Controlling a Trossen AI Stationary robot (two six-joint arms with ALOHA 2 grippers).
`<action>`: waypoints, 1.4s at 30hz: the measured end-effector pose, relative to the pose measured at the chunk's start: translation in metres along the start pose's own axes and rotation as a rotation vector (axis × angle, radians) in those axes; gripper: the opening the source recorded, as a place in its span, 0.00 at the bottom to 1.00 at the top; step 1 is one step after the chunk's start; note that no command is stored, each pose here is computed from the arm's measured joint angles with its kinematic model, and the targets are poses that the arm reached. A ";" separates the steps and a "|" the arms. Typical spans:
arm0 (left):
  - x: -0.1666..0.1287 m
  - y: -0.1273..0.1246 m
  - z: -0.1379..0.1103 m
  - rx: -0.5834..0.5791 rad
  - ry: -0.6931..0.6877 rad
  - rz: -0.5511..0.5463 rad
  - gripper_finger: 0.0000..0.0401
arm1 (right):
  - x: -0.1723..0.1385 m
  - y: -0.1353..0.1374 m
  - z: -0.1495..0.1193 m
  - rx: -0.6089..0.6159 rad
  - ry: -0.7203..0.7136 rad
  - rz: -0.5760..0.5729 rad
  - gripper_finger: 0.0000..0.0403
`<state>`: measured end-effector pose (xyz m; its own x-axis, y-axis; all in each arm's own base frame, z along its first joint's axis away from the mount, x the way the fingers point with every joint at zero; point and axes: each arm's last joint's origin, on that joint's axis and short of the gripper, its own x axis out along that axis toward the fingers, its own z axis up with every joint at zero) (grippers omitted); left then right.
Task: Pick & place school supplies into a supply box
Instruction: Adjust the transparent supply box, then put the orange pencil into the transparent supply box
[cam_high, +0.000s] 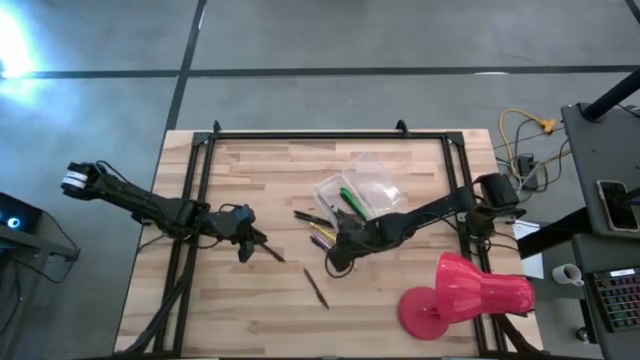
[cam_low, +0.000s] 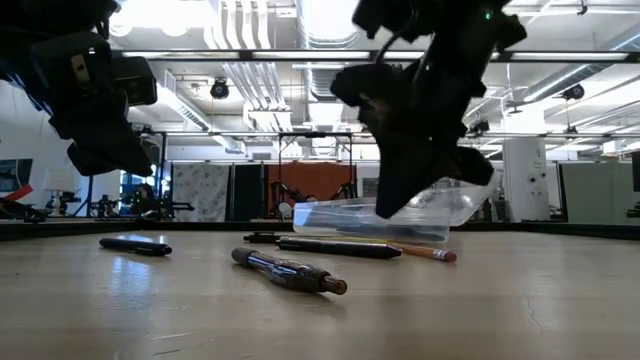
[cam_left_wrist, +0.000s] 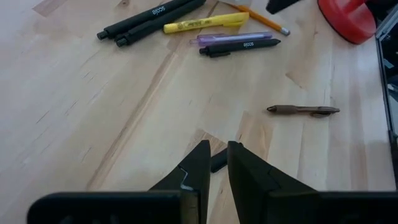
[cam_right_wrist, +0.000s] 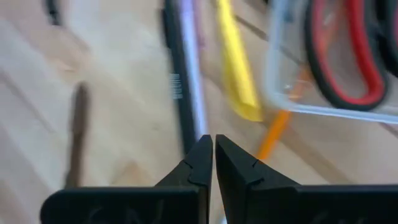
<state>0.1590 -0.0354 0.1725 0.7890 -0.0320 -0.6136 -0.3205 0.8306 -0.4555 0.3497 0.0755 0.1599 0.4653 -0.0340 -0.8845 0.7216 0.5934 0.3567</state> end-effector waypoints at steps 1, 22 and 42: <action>0.000 0.000 0.000 0.000 -0.001 -0.001 0.10 | -0.001 0.003 0.000 0.006 -0.023 -0.001 0.03; 0.000 0.000 0.000 -0.004 -0.003 -0.002 0.10 | 0.014 0.002 0.013 0.131 -0.144 -0.314 0.03; 0.000 0.000 0.000 -0.002 -0.002 -0.002 0.10 | -0.015 0.006 -0.003 -0.038 0.057 -0.287 0.03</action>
<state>0.1592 -0.0355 0.1728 0.7910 -0.0326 -0.6110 -0.3197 0.8294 -0.4581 0.3457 0.0826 0.1743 0.2146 -0.1599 -0.9635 0.7989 0.5962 0.0790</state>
